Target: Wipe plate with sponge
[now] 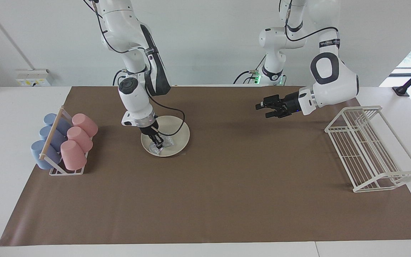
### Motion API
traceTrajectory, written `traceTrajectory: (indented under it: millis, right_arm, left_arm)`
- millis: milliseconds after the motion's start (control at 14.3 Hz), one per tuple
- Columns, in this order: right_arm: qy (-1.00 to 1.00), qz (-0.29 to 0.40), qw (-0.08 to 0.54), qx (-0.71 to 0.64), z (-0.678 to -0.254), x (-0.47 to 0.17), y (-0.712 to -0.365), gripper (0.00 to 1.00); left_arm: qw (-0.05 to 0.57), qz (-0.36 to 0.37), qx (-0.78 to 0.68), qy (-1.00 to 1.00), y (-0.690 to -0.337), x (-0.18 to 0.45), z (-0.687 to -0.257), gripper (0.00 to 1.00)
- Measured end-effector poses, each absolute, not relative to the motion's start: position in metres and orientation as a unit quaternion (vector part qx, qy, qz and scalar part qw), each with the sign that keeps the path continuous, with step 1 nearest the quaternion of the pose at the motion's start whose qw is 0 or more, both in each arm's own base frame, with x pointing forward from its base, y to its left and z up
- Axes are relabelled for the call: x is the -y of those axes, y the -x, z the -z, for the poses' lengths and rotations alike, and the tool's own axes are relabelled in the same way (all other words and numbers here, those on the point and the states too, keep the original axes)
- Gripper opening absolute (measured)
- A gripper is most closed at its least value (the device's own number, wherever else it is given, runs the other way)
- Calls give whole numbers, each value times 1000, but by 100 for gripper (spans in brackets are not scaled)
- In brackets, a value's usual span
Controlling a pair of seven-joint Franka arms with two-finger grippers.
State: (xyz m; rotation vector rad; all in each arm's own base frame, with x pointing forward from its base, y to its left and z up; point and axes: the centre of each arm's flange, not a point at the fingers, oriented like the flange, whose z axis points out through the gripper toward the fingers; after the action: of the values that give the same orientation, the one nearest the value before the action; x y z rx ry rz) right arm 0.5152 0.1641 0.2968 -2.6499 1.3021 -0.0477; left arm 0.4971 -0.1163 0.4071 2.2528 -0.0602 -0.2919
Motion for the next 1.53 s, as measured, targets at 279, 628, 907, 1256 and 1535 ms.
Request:
traceTrajectory:
  millis: [279,628,907,1256,1535]
  right_arm:
    - [879,1,96,-467,-297,-230,-490,13]
    - [875,0,97,-473,-300,-234,-490,13]
    - [855,-41,80,-510,-355,-248,-516,13]
    - [827,-79,61,-553,-495,-289,-525,13]
    - [818,-82,34,-568,-568,-322,-501,13]
  left_arm:
    - [421,114,25,-899,-498,116,-409,100]
    - [421,113,25,-900,-499,116,-410,100]
    - [421,113,25,-900,-499,116,-410,100]
    - [420,106,26,-901,-501,118,-414,100]
    - [472,103,5,-876,-504,131,-426,100]
